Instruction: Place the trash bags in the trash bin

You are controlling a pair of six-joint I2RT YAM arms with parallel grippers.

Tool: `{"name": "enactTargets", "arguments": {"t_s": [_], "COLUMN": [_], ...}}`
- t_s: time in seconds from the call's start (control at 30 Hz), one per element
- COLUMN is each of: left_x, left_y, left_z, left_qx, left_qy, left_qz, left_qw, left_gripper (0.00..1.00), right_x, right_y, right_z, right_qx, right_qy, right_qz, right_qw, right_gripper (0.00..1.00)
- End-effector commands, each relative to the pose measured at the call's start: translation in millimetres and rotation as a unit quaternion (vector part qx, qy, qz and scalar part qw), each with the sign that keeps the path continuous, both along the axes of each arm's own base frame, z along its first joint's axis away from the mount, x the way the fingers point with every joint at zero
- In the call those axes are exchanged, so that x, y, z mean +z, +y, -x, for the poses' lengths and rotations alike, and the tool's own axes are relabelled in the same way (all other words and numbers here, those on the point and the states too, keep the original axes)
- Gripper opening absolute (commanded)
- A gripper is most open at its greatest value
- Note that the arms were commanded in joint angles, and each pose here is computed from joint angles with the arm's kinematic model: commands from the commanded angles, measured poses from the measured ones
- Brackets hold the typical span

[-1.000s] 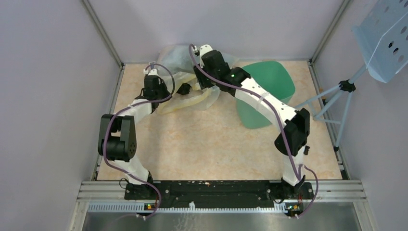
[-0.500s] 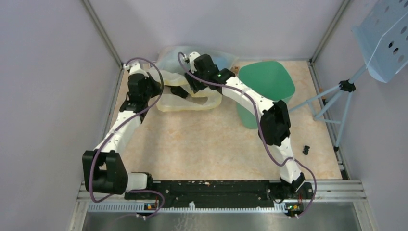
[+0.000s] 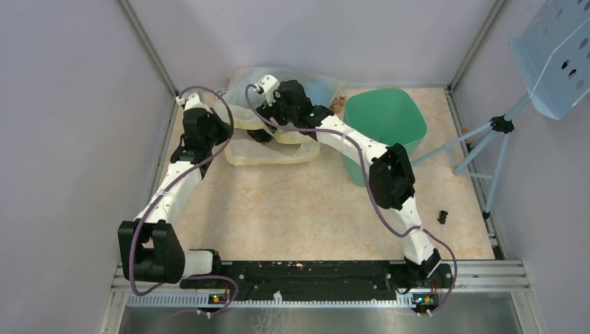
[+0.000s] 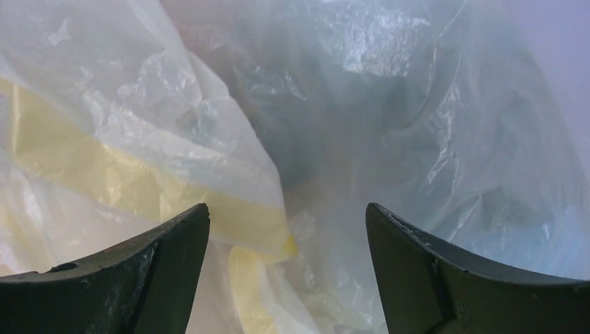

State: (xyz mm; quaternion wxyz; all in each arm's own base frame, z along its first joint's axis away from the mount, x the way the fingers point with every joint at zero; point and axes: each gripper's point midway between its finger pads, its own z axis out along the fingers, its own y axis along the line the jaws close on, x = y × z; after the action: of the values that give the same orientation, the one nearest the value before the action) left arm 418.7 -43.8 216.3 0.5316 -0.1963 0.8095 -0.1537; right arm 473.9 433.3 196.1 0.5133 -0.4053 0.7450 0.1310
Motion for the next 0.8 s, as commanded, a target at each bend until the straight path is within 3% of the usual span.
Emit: {"name": "enactTargets", "arguments": {"t_s": [0.0, 0.1, 0.53, 0.77], "left_x": [38, 41, 55, 55], "left_y": [4, 8, 10, 10], "left_z": [3, 4, 6, 10], "left_qx": [0.012, 0.020, 0.023, 0.024], "left_qy": [-0.059, -0.062, -0.072, -0.075], "left_qz": [0.011, 0.009, 0.012, 0.017], "left_qw": [0.998, 0.998, 0.997, 0.997], "left_gripper": [0.00, 0.00, 0.00, 0.00], "right_x": [32, 31, 7, -15], "right_y": [24, 38, 44, 27], "right_z": [-10, 0, 36, 34], "right_qx": [0.028, 0.080, 0.169, 0.145], "right_qy": [-0.056, -0.048, 0.002, 0.010], "right_qz": [-0.040, -0.043, -0.029, 0.000], "right_qw": [0.997, 0.995, 0.985, 0.989], "right_gripper": [0.82, 0.80, 0.81, 0.79]}}
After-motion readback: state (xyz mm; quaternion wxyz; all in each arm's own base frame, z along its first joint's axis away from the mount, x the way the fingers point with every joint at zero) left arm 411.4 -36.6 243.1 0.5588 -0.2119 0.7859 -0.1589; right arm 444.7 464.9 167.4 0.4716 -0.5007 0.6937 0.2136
